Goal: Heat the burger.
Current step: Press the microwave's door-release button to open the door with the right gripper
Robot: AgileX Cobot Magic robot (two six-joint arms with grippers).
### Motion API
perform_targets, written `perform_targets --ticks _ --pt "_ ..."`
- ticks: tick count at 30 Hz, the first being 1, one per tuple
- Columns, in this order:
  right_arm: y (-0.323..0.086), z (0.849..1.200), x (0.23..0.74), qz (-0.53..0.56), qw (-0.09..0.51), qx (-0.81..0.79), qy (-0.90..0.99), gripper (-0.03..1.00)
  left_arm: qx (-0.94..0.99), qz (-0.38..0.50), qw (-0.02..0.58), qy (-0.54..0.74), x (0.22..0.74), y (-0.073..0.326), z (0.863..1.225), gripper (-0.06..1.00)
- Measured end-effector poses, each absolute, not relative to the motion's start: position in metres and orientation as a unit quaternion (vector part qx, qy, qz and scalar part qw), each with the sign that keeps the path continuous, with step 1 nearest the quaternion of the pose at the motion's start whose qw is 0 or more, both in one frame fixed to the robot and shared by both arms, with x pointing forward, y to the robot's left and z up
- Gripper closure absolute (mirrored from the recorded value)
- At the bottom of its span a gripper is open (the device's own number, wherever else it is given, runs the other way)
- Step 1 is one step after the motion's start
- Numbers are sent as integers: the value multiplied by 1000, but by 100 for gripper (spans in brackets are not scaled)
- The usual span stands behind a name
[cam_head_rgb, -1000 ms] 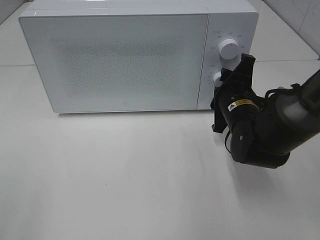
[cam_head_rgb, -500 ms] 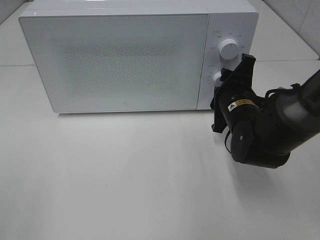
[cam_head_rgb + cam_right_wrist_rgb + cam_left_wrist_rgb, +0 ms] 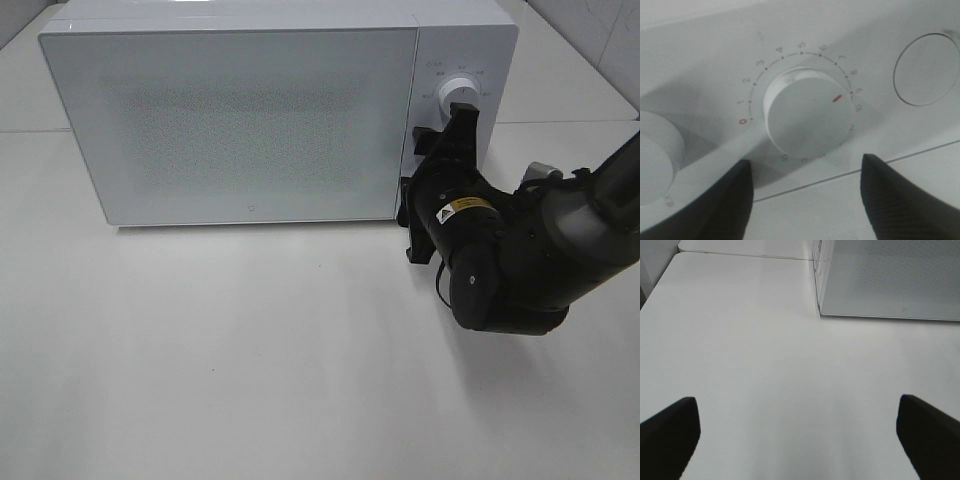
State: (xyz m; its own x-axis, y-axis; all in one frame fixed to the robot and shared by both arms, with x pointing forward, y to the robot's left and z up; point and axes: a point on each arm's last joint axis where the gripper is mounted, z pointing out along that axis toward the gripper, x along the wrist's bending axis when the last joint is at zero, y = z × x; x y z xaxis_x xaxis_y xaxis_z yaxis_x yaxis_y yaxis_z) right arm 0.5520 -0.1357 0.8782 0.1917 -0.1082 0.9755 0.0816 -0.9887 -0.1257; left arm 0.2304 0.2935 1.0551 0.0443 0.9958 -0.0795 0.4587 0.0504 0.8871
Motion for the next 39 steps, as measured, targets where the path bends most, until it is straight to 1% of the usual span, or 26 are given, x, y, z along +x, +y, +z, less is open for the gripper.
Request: perform_targets --ticks 1,2,3,5,7,10,13,15,16,18,19,20,21,24,26,27,29,30,32,34,35,36,38,39 --pt "-136 878 552 -635 70 -770 4 37 602 336 400 604 230 294 1055 -4" --pt "-136 878 552 -635 70 -770 4 37 602 336 400 604 230 294 1055 -4" --pt "-135 878 551 -635 61 -770 -5 33 602 336 400 604 230 294 1055 -4" --pt "-135 878 551 -634 58 -771 -7 31 602 336 400 604 230 294 1055 -4" --pt "-134 877 550 -634 55 -771 -23 26 602 336 400 604 230 294 1055 -4" --pt "-135 880 548 -637 51 -768 -41 23 602 336 400 604 230 294 1055 -4" --pt "-136 883 546 -639 47 -766 -51 23 602 336 400 604 230 294 1055 -4" --pt "-140 900 538 -651 21 -750 -109 22 602 336 400 604 230 294 1055 -4" --pt "-140 900 538 -651 21 -750 -109 22 602 336 400 604 230 294 1055 -4" --pt "-143 916 529 -665 -2 -730 -156 22 602 336 400 604 230 294 1055 -4" --pt "-143 916 529 -665 -2 -730 -156 22 602 336 400 604 230 294 1055 -4" --pt "-143 922 527 -670 -13 -722 -173 22 602 336 400 604 230 294 1055 -4" --pt "-145 935 521 -680 -38 -701 -213 22 602 336 400 604 230 294 1055 -4" --pt "-146 940 519 -680 -48 -694 -231 22 602 336 400 604 230 294 1055 -4" --pt "-149 958 507 -653 -95 -681 -318 22 602 336 400 604 230 294 1055 -4" --pt "-149 958 507 -653 -95 -681 -318 22 602 336 400 604 230 294 1055 -4" --pt "-151 967 500 -623 -135 -663 -392 22 602 336 400 604 230 294 1055 -4" --pt "-151 967 500 -623 -135 -663 -392 22 602 336 400 604 230 294 1055 -4" --pt "-152 975 494 -596 -172 -634 -461 22 602 336 400 604 230 294 1055 -4" --pt "-152 977 492 -584 -182 -625 -484 22 602 336 400 604 230 294 1055 -4" --pt "-155 977 489 -558 -195 -613 -524 22 602 336 400 604 230 294 1055 -4" --pt "-155 977 489 -558 -195 -613 -524 22 602 336 400 604 230 294 1055 -4" --pt "-162 974 486 -505 -198 -609 -578 22 602 336 400 604 230 294 1055 -4" --pt "-162 974 486 -505 -198 -609 -578 22 602 336 400 604 230 294 1055 -4"
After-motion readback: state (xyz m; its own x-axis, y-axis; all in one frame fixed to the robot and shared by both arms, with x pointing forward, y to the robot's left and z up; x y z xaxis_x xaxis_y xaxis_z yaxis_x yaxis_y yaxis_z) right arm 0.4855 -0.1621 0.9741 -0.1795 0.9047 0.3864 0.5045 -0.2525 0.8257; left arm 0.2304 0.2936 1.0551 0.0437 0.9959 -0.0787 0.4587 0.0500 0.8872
